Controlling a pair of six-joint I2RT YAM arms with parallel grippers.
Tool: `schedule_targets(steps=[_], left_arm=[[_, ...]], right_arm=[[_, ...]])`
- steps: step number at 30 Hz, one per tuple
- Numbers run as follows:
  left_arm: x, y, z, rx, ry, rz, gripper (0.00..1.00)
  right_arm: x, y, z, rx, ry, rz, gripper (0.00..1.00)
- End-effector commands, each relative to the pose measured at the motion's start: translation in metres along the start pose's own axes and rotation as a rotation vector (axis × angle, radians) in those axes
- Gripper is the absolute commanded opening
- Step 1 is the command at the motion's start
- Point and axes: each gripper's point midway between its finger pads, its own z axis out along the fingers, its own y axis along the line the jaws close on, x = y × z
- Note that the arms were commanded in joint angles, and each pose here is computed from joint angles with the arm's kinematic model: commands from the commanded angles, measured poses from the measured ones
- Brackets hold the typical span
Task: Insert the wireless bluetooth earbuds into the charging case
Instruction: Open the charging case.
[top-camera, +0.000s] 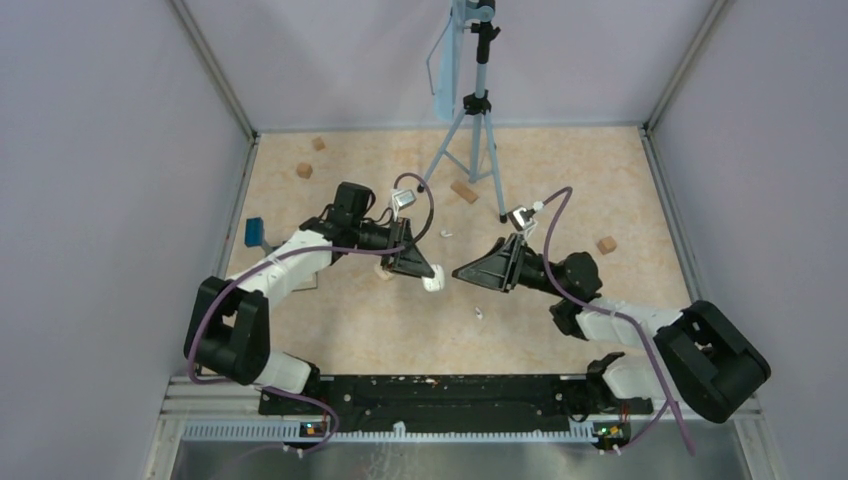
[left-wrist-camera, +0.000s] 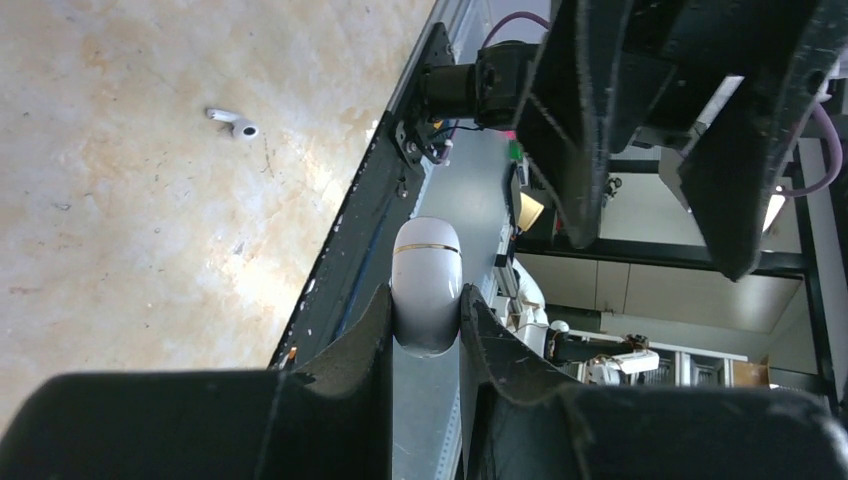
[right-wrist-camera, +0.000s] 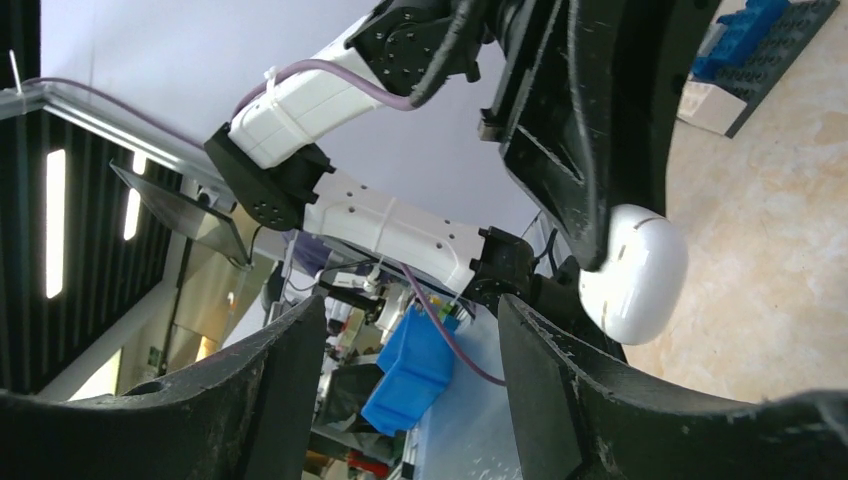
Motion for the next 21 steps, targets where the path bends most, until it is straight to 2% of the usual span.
schedule_targets(steps=[1, 7, 11, 15, 21], left_arm=[[-0.003, 0.002, 0.001, -0.018, -0.007, 0.05, 0.0], [-0.002, -0.003, -0.001, -0.003, -0.001, 0.072, 0.0], [0.001, -0.011, -0.002, 0.036, 0.012, 0.093, 0.0], [0.002, -0.023, -0.004, 0.091, 0.025, 0.119, 0.0], [0.0, -0.042, -0.008, 0.143, 0.017, 0.165, 0.0]], right_arm=[[-0.008, 0.015, 0.005, -0.031, -0.013, -0.098, 0.62], [-0.014, -0.005, 0.006, 0.109, -0.025, -0.127, 0.63], [-0.017, -0.028, 0.004, 0.259, -0.009, -0.162, 0.73], [-0.01, -0.034, 0.011, 0.246, 0.071, -0.136, 0.79], [0.001, -0.035, 0.021, 0.166, 0.111, -0.092, 0.73]])
